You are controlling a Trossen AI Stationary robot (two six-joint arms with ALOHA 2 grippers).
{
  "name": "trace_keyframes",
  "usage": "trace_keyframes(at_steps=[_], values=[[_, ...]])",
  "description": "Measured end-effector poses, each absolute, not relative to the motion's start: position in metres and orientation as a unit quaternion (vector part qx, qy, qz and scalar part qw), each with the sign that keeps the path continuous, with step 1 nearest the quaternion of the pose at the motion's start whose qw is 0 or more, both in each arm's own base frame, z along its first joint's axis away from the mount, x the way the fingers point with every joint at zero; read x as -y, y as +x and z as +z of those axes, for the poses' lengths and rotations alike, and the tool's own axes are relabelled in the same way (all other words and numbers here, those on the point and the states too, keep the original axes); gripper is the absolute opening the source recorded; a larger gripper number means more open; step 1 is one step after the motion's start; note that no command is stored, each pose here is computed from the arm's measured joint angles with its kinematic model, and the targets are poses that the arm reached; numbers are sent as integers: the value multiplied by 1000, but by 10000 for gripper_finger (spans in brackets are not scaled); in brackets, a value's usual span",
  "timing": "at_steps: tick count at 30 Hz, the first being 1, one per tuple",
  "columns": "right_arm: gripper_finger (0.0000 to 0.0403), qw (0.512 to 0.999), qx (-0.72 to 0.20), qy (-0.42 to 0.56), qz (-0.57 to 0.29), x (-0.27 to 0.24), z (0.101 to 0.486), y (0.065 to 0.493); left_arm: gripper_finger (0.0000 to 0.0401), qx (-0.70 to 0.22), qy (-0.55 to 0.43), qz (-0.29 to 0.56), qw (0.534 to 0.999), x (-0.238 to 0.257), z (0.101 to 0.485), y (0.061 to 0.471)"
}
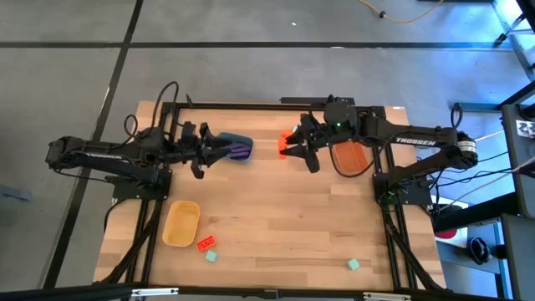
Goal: Sort & place blocks by color
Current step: Put the right orange 8 stud game piece into the orange bin
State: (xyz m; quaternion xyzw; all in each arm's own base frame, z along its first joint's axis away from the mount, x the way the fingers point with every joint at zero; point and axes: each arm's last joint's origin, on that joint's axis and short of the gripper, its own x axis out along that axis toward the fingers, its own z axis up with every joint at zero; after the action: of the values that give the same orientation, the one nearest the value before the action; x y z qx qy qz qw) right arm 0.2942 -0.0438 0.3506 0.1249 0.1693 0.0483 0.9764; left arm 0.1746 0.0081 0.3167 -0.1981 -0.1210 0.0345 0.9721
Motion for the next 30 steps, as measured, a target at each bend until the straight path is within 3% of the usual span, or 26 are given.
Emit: trace_keyframes(at_steps=[5, 7, 14, 20, 30], values=[[142, 975, -187, 119, 22, 45, 350, 293, 38, 101, -176, 29, 979, -7, 313, 175], [142, 972, -202, 121, 18, 45, 348, 291, 12, 104, -166, 32, 980, -8, 314, 175], [142, 967, -228, 114, -27, 50, 349, 278, 1, 94, -150, 50, 983, -30, 309, 182], [142, 956, -246, 106, -117, 65, 360, 243, 0, 81, -159, 29, 983, -48, 304, 186], [142, 820, -438, 171, -326, 103, 306, 198, 0, 78, -163, 22, 983, -48, 303, 187]])
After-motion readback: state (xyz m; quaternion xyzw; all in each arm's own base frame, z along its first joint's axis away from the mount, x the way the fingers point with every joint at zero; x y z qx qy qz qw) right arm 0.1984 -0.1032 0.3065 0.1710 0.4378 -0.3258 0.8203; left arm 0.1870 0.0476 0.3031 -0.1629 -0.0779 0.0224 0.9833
